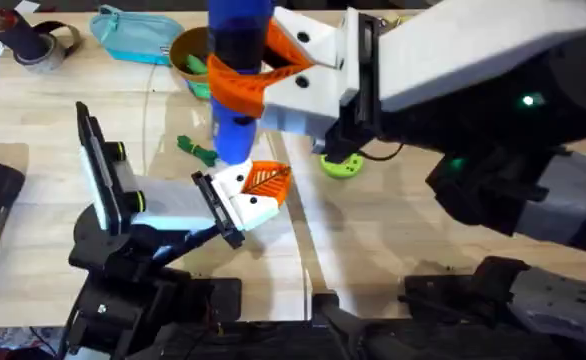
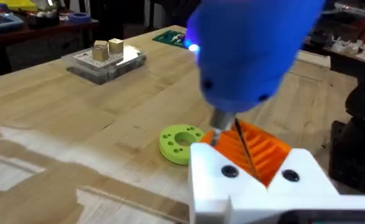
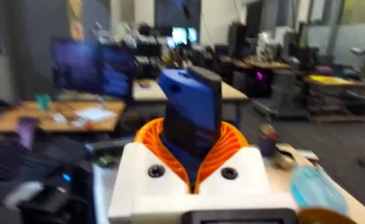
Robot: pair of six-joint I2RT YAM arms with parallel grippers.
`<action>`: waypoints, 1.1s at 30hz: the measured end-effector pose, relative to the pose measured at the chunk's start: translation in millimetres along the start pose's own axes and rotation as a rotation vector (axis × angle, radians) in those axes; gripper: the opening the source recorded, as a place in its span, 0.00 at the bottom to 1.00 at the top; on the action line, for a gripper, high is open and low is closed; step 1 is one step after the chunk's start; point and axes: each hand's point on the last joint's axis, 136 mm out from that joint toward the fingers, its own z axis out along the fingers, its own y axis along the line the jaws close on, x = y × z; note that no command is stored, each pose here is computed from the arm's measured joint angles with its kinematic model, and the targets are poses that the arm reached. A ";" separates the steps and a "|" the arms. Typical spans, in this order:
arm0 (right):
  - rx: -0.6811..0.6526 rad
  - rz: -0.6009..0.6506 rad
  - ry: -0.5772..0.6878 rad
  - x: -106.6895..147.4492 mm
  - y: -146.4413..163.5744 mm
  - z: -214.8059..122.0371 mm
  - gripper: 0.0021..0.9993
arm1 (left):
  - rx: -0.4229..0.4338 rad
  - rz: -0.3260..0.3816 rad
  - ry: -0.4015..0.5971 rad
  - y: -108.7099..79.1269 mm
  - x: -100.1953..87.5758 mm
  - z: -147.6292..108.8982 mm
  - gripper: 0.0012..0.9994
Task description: Pick up the gripper from the table and insert it into the empty holder that is missing its gripper. Then pick up a screw, insert it into the mounting hole, and use the screwdriver to tighten it. Finally, clean up the table by picking up the vegetable and placing it into the bucket.
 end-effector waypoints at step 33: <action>0.376 -0.750 1.423 240.0 -198.6 -236.0 0.02 | 0.000 0.000 0.000 0.0 0.0 0.0 0.01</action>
